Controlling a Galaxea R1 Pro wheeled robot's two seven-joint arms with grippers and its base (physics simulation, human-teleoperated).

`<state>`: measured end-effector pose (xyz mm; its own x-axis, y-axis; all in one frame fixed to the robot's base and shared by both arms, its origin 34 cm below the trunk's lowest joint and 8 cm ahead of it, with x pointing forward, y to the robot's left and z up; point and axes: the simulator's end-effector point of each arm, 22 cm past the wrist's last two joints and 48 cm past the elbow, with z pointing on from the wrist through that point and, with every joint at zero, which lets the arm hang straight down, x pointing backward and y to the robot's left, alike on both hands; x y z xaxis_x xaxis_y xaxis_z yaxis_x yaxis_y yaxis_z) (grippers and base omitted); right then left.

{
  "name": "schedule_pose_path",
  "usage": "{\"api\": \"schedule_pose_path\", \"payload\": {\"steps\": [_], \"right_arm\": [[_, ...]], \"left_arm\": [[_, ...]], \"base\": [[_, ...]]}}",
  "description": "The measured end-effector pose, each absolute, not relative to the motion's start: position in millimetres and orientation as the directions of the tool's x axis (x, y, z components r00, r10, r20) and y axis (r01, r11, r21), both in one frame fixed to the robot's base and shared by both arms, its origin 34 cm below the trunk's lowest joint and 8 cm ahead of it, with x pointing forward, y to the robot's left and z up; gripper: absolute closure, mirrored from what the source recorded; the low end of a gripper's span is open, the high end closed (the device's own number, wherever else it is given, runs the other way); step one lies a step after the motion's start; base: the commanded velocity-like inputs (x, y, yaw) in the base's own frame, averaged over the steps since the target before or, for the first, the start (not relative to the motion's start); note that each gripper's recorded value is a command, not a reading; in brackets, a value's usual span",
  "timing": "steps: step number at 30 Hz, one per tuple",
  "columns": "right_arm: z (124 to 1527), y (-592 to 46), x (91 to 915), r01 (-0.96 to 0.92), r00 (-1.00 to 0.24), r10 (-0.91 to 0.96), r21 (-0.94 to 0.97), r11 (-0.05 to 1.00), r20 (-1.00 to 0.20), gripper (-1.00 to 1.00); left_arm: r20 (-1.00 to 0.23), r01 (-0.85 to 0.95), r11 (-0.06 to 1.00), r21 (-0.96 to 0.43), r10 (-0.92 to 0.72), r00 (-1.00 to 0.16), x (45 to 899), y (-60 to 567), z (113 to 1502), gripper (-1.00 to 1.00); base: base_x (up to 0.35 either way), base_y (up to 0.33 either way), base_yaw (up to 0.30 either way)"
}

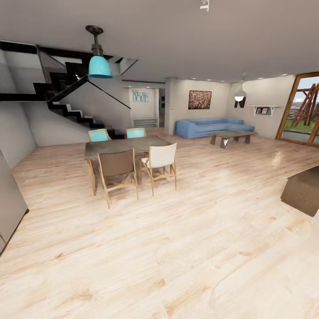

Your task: In the kitchen, take the popcorn bag from the countertop, put it into the microwave, and heat it until the popcorn is cooked so the cooked popcorn ends up inside the bag.

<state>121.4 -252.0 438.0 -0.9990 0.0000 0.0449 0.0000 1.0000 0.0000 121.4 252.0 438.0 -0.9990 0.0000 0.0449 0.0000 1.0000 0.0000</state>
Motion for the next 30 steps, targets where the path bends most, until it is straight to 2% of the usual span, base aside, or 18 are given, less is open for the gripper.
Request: {"api": "schedule_pose_path", "payload": {"steps": [11, 29, 30], "right_arm": [[438, -270, 165, -0.002, -0.997, -0.004, -0.025, 1.0, -0.078, -1.0], [442, -273, 193, 0.002, -0.982, -0.005, -0.036, 0.999, -0.189, -1.0], [444, -273, 204, 0.002, -0.971, -0.006, -0.036, 0.999, -0.237, -1.0]], "left_arm": [[0.01, -0.004, 1.0, -0.02, -0.003, -1.0, 139, 236, 438, -1.0], [0.01, -0.004, 1.0, -0.02, -0.003, -1.0, 139, 236, 438, -1.0], [0.01, -0.004, 1.0, -0.02, -0.003, -1.0, 139, 236, 438, -1.0]], "base": [[0.0, 0.0, 0.022], [0.0, 0.0, 0.274], [0.0, 0.0, 0.283]]}}
